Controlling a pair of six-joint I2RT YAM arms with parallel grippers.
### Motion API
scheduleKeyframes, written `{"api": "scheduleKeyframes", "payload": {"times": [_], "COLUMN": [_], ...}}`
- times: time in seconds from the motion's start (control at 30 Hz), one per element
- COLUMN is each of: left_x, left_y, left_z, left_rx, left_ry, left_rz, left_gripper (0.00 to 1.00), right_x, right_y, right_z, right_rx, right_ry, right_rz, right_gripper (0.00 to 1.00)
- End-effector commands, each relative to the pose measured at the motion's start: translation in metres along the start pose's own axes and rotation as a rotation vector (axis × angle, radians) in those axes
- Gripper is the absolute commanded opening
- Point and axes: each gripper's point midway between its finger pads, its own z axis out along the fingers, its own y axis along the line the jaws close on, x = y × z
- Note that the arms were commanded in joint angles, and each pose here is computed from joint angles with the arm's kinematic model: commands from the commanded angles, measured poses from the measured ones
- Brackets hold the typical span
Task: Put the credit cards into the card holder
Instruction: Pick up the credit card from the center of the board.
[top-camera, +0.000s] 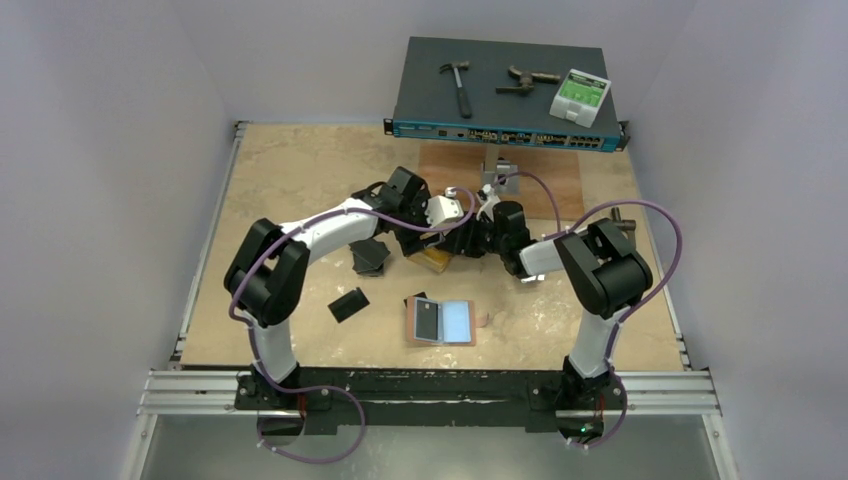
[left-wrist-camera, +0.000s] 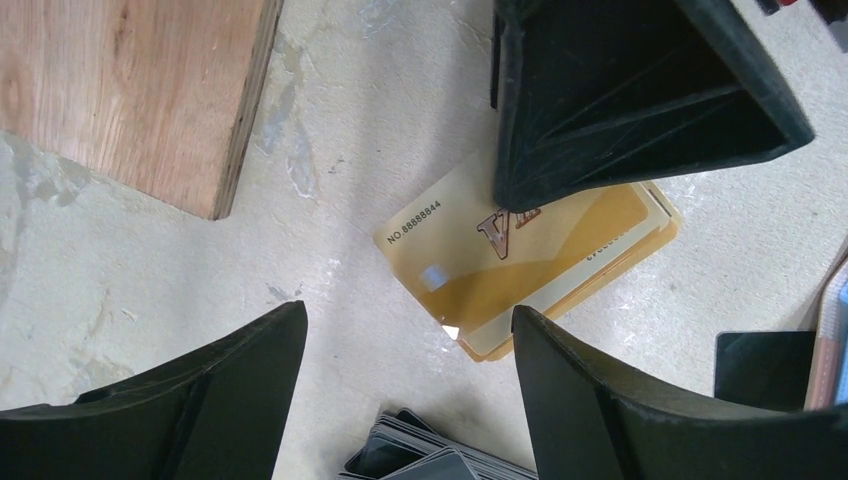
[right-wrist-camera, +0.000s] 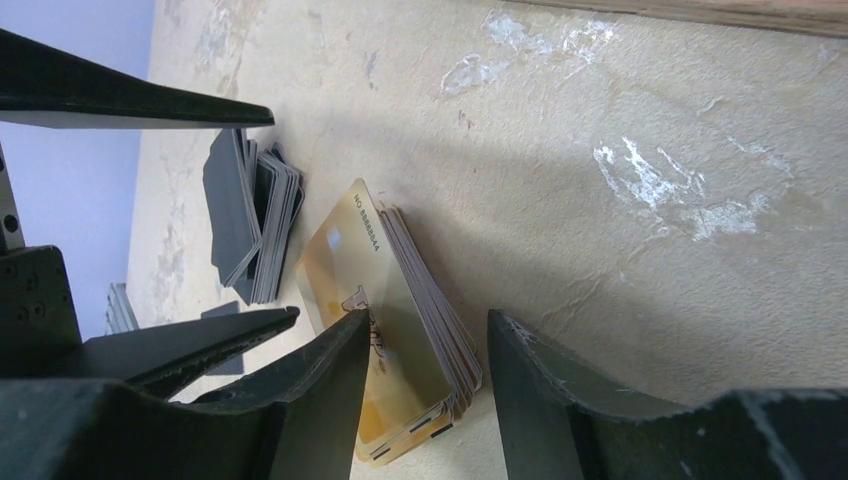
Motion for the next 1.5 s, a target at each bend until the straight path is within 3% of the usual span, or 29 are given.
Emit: {"api": "scheduleKeyframes", "payload": {"times": [0.0, 0.33, 0.53, 0.97, 1.27, 1.47], "left_x": [-0.018, -0.021, -0.027, -0.035, -0.025, -0.018], "left_y": [0.015, 0.012, 0.011, -0.001, -0.003, -0.004], "left_z": [0.001, 0.018, 0.024, -0.008, -0.005, 0.0], "left_rx": [-0.041, -0.034, -0.02, -0.006, -0.006, -0.004], "left_ry": [-0.026, 0.005, -0.01, -0.055, -0.033, -0.016], "left_rz": [0.055, 0.111, 0.1, 0.092, 0.098, 0.117], "left_gripper": [0.75, 0.74, 0.74, 0.74, 0.74, 0.74], "right_x": [-0.004, 0.005, 0.014, 0.004, 0.011, 0.006], "right_y": [0.009, 0.014, 0.011, 0.001, -0.002, -0.003], "right_z": [-0.004, -0.011, -0.014, -0.031, -0.035, -0.044], "right_rx": [-0.052, -0.098, -0.102, -0.004, 0.001, 0.027], "right_ry": [-0.014, -0.01, -0.009, -0.082, -0.074, -0.103], "right_rz": [-0.002, 0.004, 0.028, 0.013, 0.021, 0.016], "right_gripper": [0.47, 0.44, 0.33, 0.33, 0.14, 0.12]}}
